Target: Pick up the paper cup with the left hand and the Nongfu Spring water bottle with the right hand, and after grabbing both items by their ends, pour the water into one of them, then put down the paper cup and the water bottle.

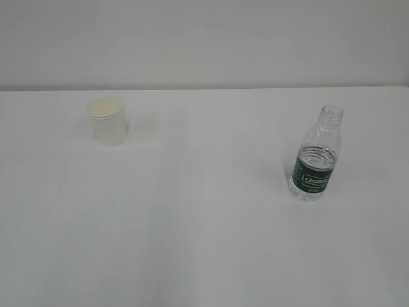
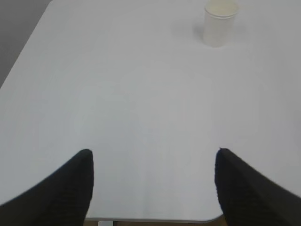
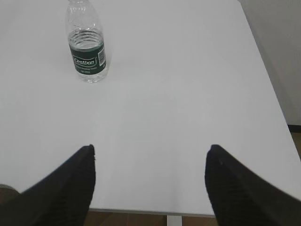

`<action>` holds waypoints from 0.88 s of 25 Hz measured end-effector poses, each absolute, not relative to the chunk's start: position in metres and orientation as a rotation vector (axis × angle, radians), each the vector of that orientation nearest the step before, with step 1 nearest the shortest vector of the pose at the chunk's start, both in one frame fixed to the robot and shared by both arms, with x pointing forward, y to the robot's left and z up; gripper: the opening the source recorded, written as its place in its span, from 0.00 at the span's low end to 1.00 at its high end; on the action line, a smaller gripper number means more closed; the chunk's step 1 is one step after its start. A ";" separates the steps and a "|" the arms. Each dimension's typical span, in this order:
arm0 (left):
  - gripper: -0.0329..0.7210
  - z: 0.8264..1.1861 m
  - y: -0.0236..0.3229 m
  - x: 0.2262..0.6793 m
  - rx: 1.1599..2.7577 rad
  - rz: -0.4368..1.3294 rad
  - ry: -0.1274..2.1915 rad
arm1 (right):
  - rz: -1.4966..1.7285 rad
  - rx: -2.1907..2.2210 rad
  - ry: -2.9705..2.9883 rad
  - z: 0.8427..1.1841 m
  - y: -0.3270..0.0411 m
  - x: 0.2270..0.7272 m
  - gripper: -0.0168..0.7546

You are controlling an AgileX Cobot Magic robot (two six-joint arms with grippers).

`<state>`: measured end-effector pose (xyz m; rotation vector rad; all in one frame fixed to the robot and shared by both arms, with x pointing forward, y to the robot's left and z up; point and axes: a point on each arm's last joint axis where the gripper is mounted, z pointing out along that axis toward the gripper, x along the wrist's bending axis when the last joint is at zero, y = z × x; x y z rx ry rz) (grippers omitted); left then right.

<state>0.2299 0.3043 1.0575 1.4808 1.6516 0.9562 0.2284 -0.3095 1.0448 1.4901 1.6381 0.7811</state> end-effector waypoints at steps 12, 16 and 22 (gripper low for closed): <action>0.82 1.058 0.304 0.230 1.481 0.956 1.652 | 0.781 1.490 1.638 1.045 -0.310 0.228 0.73; 0.82 1.058 0.304 0.230 1.481 0.956 1.652 | 0.781 1.490 1.638 1.045 -0.310 0.228 0.73; 0.82 1.058 0.304 0.230 1.481 0.955 1.651 | 0.781 1.490 1.638 1.045 -0.310 0.228 0.73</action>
